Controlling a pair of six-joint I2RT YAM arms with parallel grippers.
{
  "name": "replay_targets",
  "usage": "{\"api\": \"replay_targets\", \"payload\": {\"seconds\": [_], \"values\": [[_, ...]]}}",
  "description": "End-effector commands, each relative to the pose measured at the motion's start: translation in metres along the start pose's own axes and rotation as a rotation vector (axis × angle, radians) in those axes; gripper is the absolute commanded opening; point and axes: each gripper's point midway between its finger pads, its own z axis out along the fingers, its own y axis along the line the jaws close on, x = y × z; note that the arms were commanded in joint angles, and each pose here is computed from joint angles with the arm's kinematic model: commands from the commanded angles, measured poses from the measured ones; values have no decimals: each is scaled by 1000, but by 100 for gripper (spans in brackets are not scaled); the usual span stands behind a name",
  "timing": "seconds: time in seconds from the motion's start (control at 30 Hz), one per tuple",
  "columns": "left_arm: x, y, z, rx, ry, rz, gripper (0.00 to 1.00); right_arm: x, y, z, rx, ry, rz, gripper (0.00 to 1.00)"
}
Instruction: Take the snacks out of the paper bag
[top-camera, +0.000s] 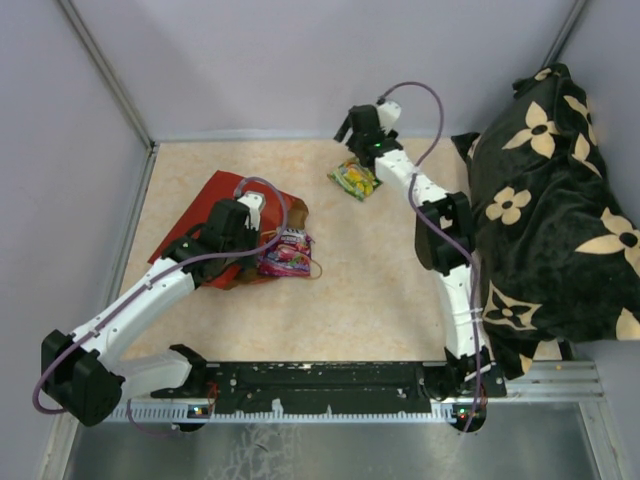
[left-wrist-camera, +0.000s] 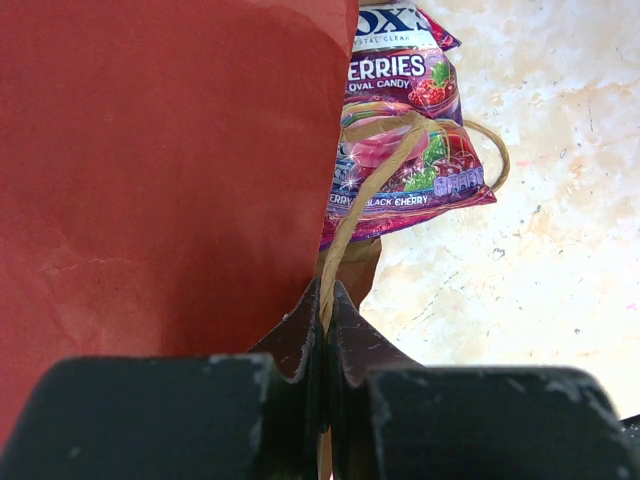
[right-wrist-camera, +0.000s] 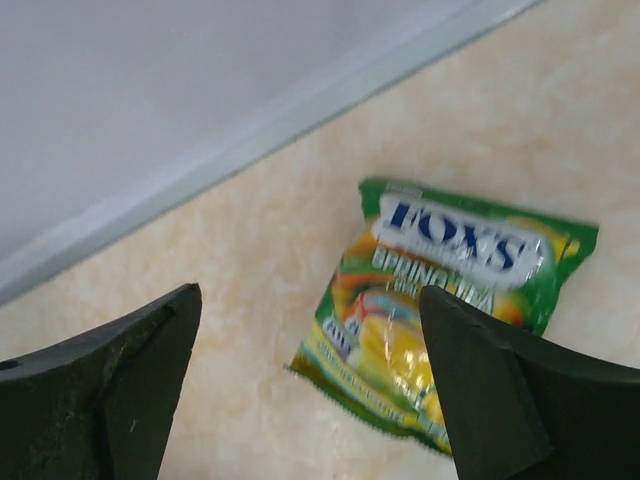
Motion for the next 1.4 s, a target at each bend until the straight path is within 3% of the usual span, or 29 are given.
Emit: {"api": "replay_targets", "payload": {"seconds": [0.0, 0.17, 0.43, 0.63, 0.73, 0.83, 0.9, 1.13, 1.27, 1.37], "values": [[3, 3, -2, -7, 6, 1, 4, 19, -7, -36, 210, -106, -140, 97], [3, 2, -2, -4, 3, -1, 4, 47, -29, -29, 435, -113, -193, 99], [3, 2, -1, -5, 9, -2, 4, 86, -65, -12, 492, -74, -283, 99], [4, 3, 1, -10, 19, 2, 4, 106, -81, -20, 364, 58, -409, 99], [5, 2, 2, -8, 22, 3, 4, 111, -73, -24, 90, 192, -493, 99], [6, 2, 3, -8, 29, 4, 4, 97, -74, -36, -130, 278, -575, 99], [7, 2, 4, -8, 33, 5, 4, 80, -87, -41, -187, 336, -645, 99], [8, -1, 11, -2, 57, 14, 4, -12, -152, -40, -112, 363, -706, 99], [8, -5, 14, 12, 82, 10, 3, -40, -180, -32, -11, 345, -714, 99], [8, -5, 15, 10, 84, 3, 2, -50, -157, -43, -94, 274, -694, 99]]}}
